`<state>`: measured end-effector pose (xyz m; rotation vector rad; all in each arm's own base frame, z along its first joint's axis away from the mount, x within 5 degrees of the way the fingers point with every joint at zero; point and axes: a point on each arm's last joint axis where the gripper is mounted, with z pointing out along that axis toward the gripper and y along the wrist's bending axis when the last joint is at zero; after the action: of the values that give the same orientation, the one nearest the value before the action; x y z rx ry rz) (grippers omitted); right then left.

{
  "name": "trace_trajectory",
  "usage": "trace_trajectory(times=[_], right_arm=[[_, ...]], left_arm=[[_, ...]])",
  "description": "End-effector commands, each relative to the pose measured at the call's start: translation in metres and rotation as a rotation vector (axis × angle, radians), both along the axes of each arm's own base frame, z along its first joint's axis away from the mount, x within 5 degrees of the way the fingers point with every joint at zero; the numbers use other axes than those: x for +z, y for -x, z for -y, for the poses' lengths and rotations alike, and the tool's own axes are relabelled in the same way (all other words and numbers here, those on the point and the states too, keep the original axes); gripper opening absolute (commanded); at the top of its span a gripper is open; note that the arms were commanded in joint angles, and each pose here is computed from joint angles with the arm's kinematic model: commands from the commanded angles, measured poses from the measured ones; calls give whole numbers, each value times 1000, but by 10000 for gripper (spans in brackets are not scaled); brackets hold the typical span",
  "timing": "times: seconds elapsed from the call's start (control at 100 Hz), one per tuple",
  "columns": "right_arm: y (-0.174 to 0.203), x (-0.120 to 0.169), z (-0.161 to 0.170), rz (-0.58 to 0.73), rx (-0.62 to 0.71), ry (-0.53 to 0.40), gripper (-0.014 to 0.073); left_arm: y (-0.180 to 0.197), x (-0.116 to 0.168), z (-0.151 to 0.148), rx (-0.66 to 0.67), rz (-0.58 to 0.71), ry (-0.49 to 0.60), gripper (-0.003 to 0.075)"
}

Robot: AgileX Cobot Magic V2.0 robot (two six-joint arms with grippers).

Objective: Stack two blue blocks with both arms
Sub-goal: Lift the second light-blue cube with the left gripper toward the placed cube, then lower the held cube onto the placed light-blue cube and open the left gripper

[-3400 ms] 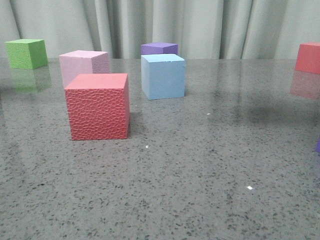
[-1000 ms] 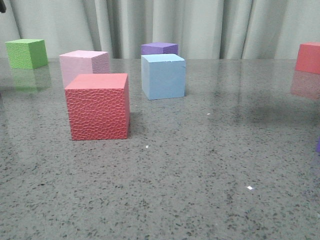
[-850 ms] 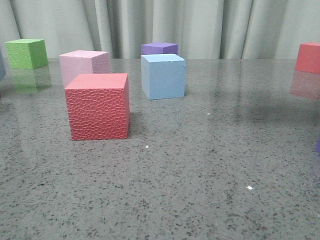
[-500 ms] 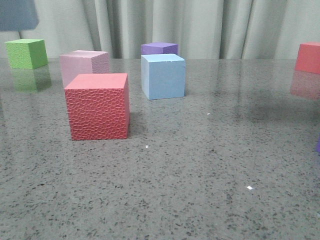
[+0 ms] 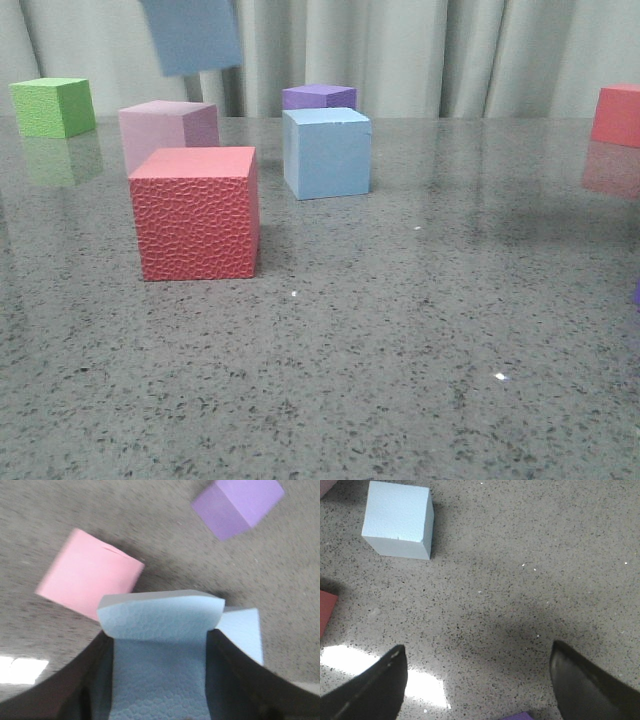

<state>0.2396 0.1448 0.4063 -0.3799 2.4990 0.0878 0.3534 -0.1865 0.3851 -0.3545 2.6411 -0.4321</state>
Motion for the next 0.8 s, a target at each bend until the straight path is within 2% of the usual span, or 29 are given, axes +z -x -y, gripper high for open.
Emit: trace_trajectory(times=[0.0, 0.38, 0.7, 0.79], right_arm=[[5, 18, 7, 89, -4, -25, 579], [4, 18, 7, 91, -4, -26, 579], [4, 18, 7, 91, -4, -27, 579], [4, 18, 7, 91, -4, -27, 579]], left_arm=[[12, 24, 11, -11, 53, 50, 48], [0, 17, 55, -72, 70, 87, 48], [1, 15, 61, -85, 63, 93, 49], [1, 15, 61, -95, 62, 94, 84]])
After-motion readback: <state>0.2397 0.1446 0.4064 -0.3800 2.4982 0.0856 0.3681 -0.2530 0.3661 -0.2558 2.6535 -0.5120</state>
